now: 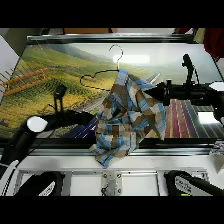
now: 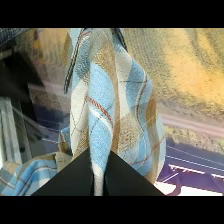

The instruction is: Fold the clothes and pants, and hang the long-sleeved shirts on hangers.

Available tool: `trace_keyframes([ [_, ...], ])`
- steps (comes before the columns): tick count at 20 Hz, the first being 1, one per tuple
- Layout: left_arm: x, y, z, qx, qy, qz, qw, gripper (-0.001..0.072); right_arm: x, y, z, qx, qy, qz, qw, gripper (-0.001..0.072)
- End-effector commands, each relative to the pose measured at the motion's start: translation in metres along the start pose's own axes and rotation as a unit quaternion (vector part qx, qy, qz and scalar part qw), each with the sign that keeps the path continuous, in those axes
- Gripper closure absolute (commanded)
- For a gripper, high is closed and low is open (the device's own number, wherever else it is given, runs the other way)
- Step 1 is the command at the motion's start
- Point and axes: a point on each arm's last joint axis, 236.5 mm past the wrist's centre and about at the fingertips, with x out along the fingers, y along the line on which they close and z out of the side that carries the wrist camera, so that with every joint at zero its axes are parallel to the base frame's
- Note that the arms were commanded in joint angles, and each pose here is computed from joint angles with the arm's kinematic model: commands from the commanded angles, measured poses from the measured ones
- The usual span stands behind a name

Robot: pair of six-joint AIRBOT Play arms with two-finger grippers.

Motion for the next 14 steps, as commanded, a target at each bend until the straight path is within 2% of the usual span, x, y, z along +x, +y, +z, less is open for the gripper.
trace_keyframes([
  [1,0.045,-0.023,-0.012,-0.028,-0.026,-0.001,0.999,0.0072,-0.002,-0.003,0.008,0.018,-0.01,-0.016,1.0,0.0697],
  [7,0.09,-0.027,-0.001,-0.05,-0.006,0.009,0.999,0.0076,-0.002,-0.003,0.008,0.027,-0.01,-0.016,0.999,0.0697],
  [8,0.096,-0.027,-0.001,-0.05,0.003,0.009,0.999,0.0177,-0.002,-0.002,0.008,0.03,-0.009,-0.015,0.999,0.0697],
  [10,0.103,-0.025,0.0,-0.05,0.011,0.012,0.999,0.0555,-0.002,0.003,0.008,0.037,-0.008,-0.007,0.999,0.0697],
  [11,0.102,-0.02,0.004,-0.054,0.013,0.016,0.998,0.0693,-0.003,0.008,0.008,0.04,-0.006,0.001,0.999,0.0697],
  [14,0.084,0.016,0.025,-0.098,0.024,0.032,0.994,0.0694,-0.009,0.037,0.013,0.025,0.001,0.033,0.999,0.0698],
])
